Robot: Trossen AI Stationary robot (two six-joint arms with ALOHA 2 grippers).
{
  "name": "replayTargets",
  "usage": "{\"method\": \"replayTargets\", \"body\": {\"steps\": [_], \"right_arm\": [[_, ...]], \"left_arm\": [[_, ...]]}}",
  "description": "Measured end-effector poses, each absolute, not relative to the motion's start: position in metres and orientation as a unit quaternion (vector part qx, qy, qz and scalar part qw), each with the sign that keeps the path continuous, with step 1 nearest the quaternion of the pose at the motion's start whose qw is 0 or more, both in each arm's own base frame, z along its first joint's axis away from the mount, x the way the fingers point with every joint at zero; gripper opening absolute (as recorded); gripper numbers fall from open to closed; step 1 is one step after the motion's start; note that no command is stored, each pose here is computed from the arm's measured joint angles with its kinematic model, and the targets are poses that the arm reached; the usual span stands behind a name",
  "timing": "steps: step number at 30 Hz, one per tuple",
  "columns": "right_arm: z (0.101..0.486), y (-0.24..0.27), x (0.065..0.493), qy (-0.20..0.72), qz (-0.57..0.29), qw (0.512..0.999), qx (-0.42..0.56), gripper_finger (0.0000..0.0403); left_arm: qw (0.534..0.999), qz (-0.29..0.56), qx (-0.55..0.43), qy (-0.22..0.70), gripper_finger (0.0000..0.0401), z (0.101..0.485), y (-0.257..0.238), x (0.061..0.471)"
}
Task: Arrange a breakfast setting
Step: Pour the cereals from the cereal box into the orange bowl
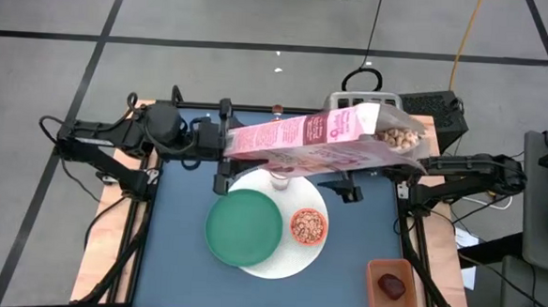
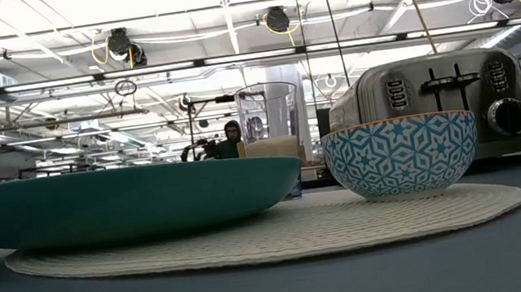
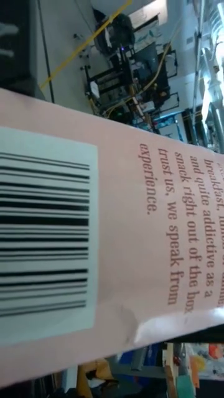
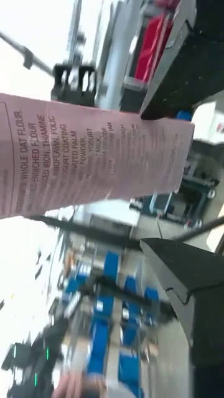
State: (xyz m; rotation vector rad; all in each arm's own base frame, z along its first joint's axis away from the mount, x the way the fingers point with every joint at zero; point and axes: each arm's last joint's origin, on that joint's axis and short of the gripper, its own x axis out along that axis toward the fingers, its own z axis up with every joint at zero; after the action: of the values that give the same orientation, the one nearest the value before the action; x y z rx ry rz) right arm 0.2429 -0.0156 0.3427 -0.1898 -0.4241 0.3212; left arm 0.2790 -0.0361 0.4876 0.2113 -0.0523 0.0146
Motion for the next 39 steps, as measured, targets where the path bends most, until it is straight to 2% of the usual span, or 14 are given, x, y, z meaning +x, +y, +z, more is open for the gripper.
{"method": "replayTargets", "body": {"steps": [6, 18, 29, 33, 39], "right_arm": [[0.341, -0.019, 0.245, -0.200, 0.104, 0.971, -0.080, 0.0325], [0.347, -0.018, 0.242, -0.231, 0.103, 0.964, -0.088, 0.0325], [0.349, -0.018, 0.241, -0.243, 0.103, 0.961, -0.086, 0.0322], [0.349, -0.018, 0.241, -0.241, 0.104, 0.961, -0.085, 0.0297], [0.348, -0.018, 0.242, -0.235, 0.105, 0.963, -0.084, 0.0232]], "left_arm": [[0.993, 0.008, 0.114, -0.011, 0.0234, 0.482, -0.036, 0.283], [0.993, 0.010, 0.114, -0.014, 0.0234, 0.482, -0.037, 0.286], [0.994, 0.016, 0.104, 0.025, 0.0234, 0.468, -0.034, 0.300], [0.994, 0.014, 0.108, 0.032, 0.0234, 0.467, -0.033, 0.300], [0.993, 0.015, 0.109, 0.045, 0.0234, 0.465, -0.032, 0.299]]}}
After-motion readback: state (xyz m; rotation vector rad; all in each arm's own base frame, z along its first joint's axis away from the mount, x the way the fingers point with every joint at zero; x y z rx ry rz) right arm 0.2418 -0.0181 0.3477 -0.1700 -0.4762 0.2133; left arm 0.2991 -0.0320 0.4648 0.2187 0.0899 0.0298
